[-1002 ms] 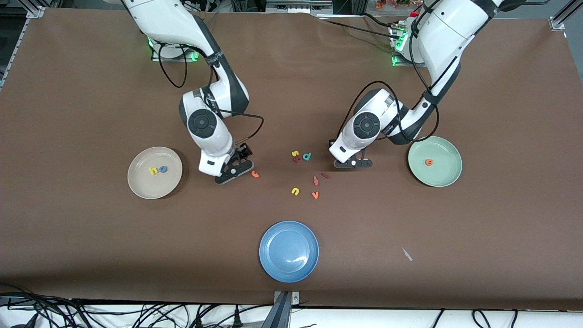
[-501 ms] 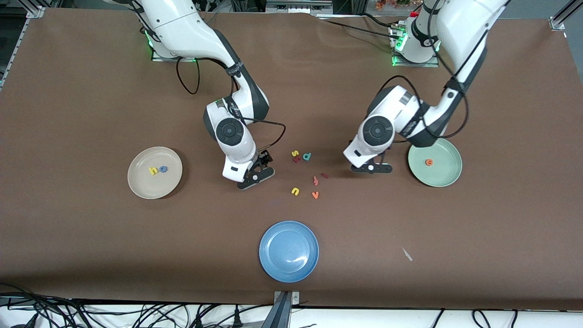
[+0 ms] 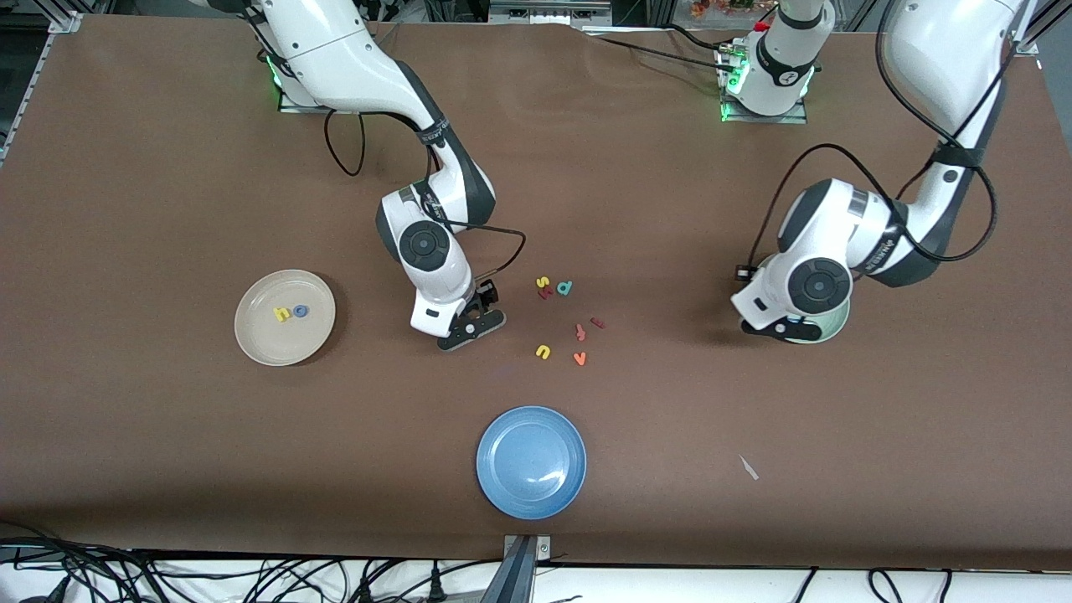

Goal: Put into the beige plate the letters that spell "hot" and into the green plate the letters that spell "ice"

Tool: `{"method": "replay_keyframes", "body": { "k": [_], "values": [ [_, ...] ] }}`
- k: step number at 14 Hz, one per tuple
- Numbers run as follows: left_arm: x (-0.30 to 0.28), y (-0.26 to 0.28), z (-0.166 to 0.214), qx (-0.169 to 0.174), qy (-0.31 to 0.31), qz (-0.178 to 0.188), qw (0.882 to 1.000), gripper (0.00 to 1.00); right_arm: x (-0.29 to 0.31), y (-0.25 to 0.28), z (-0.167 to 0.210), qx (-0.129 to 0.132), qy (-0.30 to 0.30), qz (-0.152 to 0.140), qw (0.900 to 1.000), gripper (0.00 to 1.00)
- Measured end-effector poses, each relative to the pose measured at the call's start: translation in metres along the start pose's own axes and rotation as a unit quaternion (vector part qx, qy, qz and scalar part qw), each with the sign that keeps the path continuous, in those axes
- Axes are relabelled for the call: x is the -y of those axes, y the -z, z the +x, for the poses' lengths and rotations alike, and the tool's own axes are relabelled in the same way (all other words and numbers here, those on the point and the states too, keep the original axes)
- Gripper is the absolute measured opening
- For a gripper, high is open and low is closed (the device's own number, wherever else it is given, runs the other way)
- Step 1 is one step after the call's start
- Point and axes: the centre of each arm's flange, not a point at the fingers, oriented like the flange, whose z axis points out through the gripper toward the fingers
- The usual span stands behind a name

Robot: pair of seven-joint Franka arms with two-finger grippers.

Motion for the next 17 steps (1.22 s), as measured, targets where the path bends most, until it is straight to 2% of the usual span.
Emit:
{"method": "replay_keyframes", "body": {
  "k": [2, 3, 4, 5, 6, 10, 11, 14, 17],
  "values": [
    [0.016, -0.012, 0.002, 0.008, -0.011, 0.0, 1.0, 0.19, 0.001, -0.003, 0.0, -0.003, 0.002, -0.001, 1.0, 0.61],
    [0.017, -0.017, 0.002, 0.008, -0.013, -0.003, 1.0, 0.19, 0.003, -0.001, 0.002, -0.005, 0.003, 0.0, 1.0, 0.48],
    [0.018, -0.022, 0.002, 0.006, -0.014, -0.005, 1.0, 0.25, 0.004, 0.0, 0.003, -0.007, 0.004, 0.0, 1.0, 0.35],
    [0.019, -0.026, 0.002, 0.006, -0.014, -0.007, 1.0, 0.35, 0.005, 0.001, 0.003, -0.008, 0.005, 0.001, 1.0, 0.23],
    [0.019, -0.027, 0.003, 0.005, -0.014, -0.008, 1.0, 0.46, 0.007, 0.002, 0.003, -0.008, 0.006, 0.001, 1.0, 0.19],
    [-0.003, -0.017, 0.001, -0.007, -0.033, -0.01, 0.999, 0.86, 0.006, 0.002, 0.004, -0.007, 0.006, 0.001, 1.0, 0.19],
    [-0.018, -0.009, -0.001, -0.015, -0.041, -0.01, 0.999, 0.98, 0.005, 0.003, 0.004, 0.001, 0.005, 0.0, 1.0, 0.19],
    [-0.079, 0.022, -0.009, -0.056, -0.044, -0.015, 0.997, 1.0, -0.032, 0.03, 0.013, 0.029, 0.004, -0.007, 1.0, 0.19],
    [-0.146, 0.042, -0.007, -0.119, -0.057, -0.034, 0.991, 1.0, -0.108, 0.067, 0.004, 0.045, 0.003, -0.023, 0.999, 0.19]
  ]
}}
